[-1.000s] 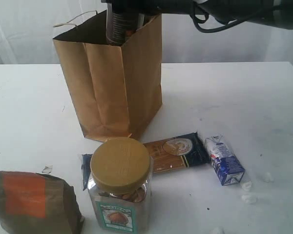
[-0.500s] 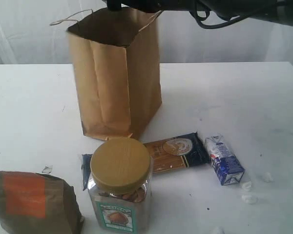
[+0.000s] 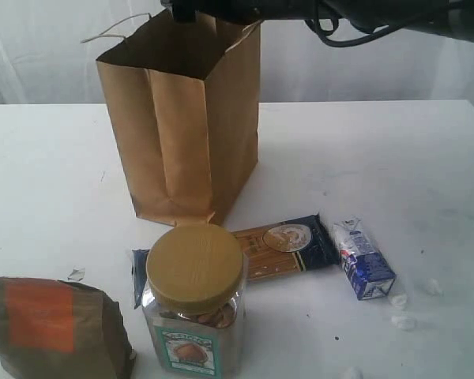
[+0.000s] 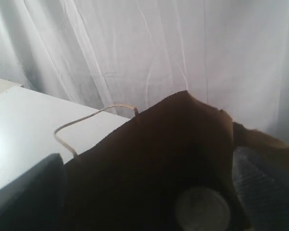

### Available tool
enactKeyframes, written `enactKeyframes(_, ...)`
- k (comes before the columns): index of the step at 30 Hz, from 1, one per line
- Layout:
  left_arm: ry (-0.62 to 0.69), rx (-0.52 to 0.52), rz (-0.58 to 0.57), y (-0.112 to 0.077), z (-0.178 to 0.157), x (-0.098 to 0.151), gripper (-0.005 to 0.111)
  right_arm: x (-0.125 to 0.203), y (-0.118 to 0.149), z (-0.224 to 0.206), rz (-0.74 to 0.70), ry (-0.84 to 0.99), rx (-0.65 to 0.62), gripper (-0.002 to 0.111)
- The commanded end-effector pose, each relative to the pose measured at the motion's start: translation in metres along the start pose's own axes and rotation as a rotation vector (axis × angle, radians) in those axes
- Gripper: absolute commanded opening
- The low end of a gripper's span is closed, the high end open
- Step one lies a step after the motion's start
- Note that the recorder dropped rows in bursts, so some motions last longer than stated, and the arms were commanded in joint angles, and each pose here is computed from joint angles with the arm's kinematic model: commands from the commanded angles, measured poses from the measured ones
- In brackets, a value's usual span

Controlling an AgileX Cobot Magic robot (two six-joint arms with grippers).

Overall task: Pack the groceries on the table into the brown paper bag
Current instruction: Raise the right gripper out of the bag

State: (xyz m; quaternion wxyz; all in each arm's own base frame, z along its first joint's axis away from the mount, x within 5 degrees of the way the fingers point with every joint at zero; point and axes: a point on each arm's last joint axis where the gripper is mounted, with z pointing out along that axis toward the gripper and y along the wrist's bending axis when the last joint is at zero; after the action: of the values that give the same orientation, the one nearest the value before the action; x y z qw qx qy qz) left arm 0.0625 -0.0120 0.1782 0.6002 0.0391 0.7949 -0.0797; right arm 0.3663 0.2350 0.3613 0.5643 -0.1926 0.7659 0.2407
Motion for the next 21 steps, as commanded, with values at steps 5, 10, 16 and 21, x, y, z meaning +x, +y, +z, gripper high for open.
enactKeyframes(5, -0.002, 0.01, -0.013, -0.001, 0.0, 0.001, 0.0, 0.013, 0.011, -0.005, -0.008, 0.191, -0.114, 0.087)
enactKeyframes(10, -0.002, 0.01, -0.013, -0.001, 0.0, 0.001, 0.0, -0.003, 0.018, -0.026, -0.137, 0.172, -0.158, 0.087)
enactKeyframes(16, -0.002, 0.01, -0.013, -0.001, 0.0, 0.001, 0.0, -0.04, 0.029, -0.075, -0.225, 0.072, -0.174, 0.087)
enactKeyframes(21, -0.002, 0.01, -0.013, -0.001, 0.0, 0.001, 0.0, -0.04, 0.034, -0.138, -0.451, 0.323, -0.213, 0.087)
